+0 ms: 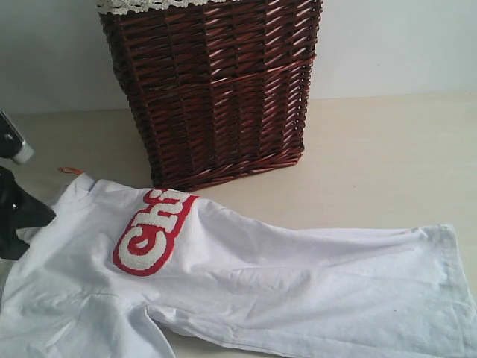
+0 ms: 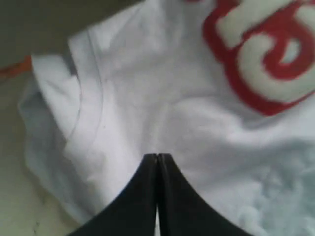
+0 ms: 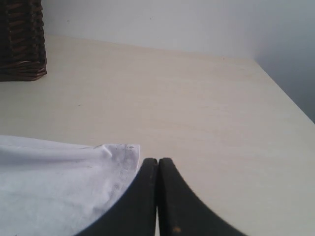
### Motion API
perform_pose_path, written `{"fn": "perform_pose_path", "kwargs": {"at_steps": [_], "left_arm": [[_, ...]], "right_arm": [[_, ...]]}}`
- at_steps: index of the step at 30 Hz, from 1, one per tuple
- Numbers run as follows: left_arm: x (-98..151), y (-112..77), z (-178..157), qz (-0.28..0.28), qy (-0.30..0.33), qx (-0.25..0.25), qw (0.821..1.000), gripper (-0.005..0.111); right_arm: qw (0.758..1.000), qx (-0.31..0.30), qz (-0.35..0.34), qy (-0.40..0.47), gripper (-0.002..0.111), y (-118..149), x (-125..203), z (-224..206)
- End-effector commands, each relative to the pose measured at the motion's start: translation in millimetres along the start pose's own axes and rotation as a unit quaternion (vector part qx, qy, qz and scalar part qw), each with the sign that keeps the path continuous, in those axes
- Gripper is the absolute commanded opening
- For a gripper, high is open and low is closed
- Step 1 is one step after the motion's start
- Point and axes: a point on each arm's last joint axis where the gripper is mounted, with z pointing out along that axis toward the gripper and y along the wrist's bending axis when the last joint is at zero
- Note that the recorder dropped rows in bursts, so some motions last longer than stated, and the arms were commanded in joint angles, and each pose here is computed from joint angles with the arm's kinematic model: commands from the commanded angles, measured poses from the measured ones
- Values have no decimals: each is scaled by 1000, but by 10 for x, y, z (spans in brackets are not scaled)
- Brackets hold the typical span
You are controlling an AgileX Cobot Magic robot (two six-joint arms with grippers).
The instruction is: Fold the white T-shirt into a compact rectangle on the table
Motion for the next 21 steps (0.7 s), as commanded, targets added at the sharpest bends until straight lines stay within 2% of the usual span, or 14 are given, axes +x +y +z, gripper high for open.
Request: {"fn": "perform_pose_path", "kwargs": {"at_steps": [1,4,8,10,13,16,21], "left_arm": [[-55,-439,-363,87,-4,175,981,0],[130,-729,-452,149,19,305,940,0],[250,-877,-437,175,13,331,927,8],[301,-901,-400,194,11,321,927,17],[398,-893,-258,252,21,254,933,30],[461,-912,-163,274,40,209,938,37],[454,-982,-138,284,40,221,932,38]], "right_arm": [[1000,-2,-2,3,0,6,18,5],[1000,-2,-2,3,0,6,18,5],[1000,-2,-2,3,0,6,18,5],[1000,-2,-2,3,0,6,18,5],[1000,-2,-2,3,0,6,18,5],[1000,-2,-2,3,0,6,18,5],[1000,-2,-1,3,0,6,18,5]]}}
